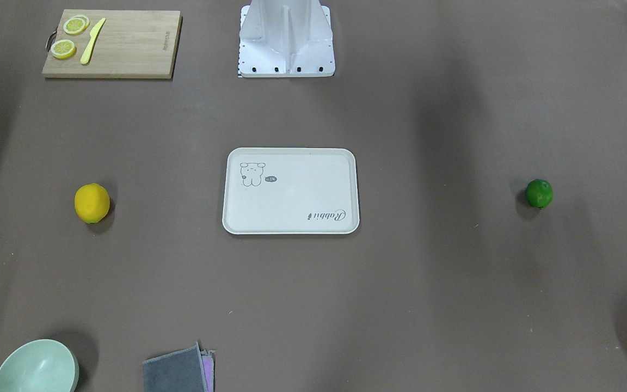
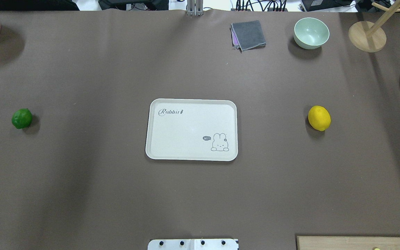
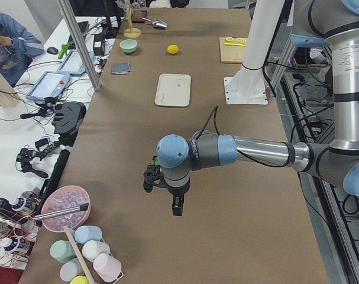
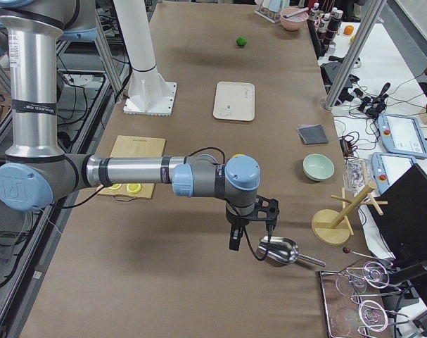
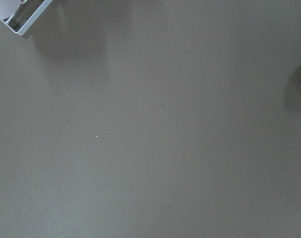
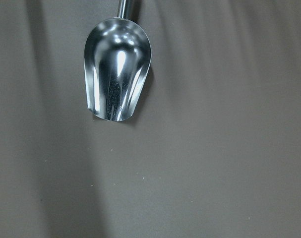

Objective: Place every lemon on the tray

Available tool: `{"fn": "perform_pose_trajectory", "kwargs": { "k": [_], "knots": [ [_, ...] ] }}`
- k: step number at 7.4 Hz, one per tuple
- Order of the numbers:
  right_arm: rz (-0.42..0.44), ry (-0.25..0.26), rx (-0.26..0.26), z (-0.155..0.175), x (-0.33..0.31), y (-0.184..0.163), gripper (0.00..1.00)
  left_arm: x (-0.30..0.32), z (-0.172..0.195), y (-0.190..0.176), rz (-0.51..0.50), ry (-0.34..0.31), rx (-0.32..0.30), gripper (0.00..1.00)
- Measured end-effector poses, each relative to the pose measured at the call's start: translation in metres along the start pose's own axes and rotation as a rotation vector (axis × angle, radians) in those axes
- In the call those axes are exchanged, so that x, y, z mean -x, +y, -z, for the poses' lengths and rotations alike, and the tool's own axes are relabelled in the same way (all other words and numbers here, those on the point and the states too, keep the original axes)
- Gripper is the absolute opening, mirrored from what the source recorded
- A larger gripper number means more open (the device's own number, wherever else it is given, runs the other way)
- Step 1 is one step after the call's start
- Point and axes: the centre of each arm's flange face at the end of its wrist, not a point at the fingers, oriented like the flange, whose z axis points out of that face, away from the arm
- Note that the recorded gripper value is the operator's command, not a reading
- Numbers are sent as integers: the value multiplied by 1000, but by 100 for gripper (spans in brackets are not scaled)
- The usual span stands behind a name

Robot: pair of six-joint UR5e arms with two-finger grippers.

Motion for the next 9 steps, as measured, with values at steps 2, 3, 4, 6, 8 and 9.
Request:
{"fn": "perform_pose_trajectory", "kwargs": {
  "k": [2,3,4,6,8,9],
  "knots": [
    [-1,0,1,0,0,0,100,-2,2,0,-1,-1,-1,98],
    [0,0,0,0,0,0,100,-4,4,1,5,1,6,98],
    [1,0,-1,0,0,0,100,-5,4,2,13,3,13,98],
    [2,0,-1,0,0,0,100,-12,6,1,14,5,16,98],
    [1,1,-1,0,0,0,100,-24,5,-5,33,10,16,98],
    [1,0,-1,0,0,0,100,-31,2,-9,50,10,16,98]
  ]
}}
